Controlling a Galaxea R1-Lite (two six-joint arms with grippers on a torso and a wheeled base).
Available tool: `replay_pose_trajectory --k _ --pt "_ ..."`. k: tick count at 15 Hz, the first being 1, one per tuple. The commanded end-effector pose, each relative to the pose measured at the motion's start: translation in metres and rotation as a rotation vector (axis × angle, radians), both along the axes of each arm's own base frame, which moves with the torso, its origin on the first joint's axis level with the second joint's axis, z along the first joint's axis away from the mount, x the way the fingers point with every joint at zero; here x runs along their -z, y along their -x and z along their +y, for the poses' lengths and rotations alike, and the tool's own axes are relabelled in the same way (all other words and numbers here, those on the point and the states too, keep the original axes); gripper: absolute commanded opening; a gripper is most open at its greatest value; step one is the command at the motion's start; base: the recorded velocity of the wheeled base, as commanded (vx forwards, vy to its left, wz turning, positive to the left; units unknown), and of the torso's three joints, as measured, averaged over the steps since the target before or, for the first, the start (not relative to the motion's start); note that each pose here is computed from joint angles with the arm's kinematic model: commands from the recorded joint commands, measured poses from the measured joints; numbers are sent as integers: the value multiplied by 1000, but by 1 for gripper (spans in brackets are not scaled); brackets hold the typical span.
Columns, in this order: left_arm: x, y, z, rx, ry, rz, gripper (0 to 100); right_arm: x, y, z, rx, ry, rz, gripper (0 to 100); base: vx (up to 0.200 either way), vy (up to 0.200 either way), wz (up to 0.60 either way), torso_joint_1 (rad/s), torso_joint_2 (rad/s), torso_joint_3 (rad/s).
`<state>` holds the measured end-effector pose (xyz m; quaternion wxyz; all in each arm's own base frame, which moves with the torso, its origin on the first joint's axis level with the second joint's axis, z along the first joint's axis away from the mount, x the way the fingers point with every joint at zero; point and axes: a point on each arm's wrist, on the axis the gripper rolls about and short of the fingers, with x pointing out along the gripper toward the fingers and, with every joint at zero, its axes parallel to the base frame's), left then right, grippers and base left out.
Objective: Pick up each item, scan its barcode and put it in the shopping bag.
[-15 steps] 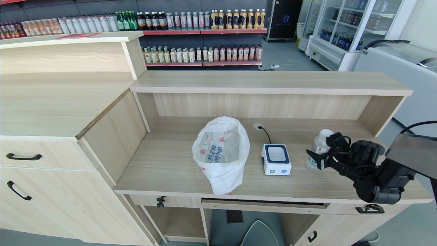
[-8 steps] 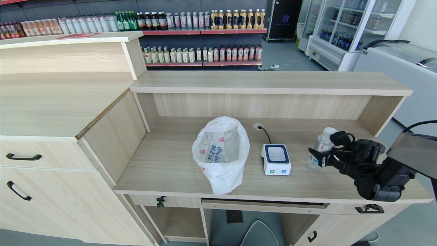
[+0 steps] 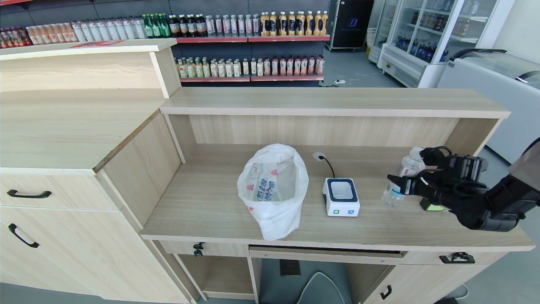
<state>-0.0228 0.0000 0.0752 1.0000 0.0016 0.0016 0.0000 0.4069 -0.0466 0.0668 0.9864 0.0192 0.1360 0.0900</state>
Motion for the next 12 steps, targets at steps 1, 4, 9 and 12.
replay_pose_trajectory --k 1,4,9,12 --pt "0 0 0 0 0 0 100 -81 26 2 24 -107 -2 0 0 0 0 0 0 0" --pt "0 0 0 0 0 0 100 -139 71 10 -96 -258 78 0 0 0 0 0 0 0" --pt "0 0 0 0 0 0 100 -187 134 23 -447 -396 104 0 0 0 0 0 0 0" --pt "0 0 0 0 0 0 100 -209 174 36 -618 -442 135 0 0 0 0 0 0 0"
